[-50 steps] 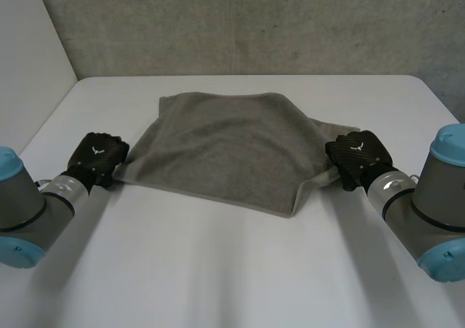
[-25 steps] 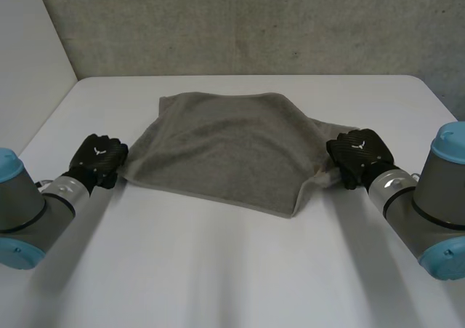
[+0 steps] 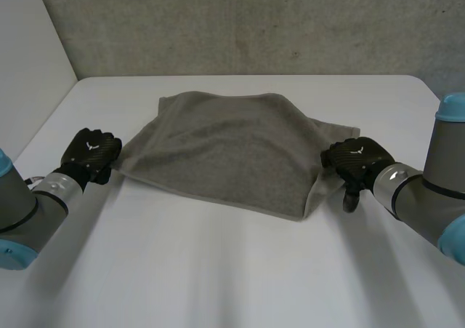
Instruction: Fold the towel.
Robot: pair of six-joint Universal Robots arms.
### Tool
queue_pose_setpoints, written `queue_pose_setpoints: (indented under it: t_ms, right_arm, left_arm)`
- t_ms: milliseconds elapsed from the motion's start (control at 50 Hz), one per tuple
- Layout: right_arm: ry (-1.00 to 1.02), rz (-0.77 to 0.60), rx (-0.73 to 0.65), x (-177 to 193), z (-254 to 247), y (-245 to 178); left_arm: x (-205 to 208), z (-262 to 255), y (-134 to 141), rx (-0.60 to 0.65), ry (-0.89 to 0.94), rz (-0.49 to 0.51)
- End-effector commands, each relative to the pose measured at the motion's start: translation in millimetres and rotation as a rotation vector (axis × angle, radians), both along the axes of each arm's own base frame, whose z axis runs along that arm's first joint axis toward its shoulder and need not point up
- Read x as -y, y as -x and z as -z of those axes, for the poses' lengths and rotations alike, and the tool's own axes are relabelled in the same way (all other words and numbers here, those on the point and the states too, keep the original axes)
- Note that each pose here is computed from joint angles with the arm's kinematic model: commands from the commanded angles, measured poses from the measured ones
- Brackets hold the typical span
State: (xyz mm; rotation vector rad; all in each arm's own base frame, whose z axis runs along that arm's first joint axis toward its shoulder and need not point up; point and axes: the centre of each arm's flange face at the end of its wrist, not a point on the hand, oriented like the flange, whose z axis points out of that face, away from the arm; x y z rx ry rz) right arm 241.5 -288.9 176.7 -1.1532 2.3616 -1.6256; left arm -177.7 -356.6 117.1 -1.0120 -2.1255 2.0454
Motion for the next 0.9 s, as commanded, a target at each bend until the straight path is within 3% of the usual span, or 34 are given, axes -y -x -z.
queue_pose_setpoints:
  t_ms: [20, 160, 420, 740, 900]
  right_arm:
    - [0.079, -0.080, -0.002, -7.2, -10.6, -25.8]
    - [0.096, -0.114, -0.006, -3.3, -9.5, -40.8]
    - [0.164, -0.136, -0.276, 18.8, 26.1, -48.4]
    - [0.151, -0.160, -0.404, 18.3, 26.5, -44.3]
    - [0.159, -0.142, -0.387, 13.2, -0.8, -35.7]
  left_arm:
    - [-1.2, -2.7, 0.3, 0.000, 0.030, 0.000]
    - [-3.2, -2.6, 0.4, -0.001, 0.032, 0.001]
    - [-6.5, -3.5, 0.3, -0.001, 0.029, 0.001]
    - [-6.8, -4.9, -0.2, -0.001, 0.032, 0.000]
    - [-6.9, -9.3, -0.2, -0.001, 0.042, 0.000]
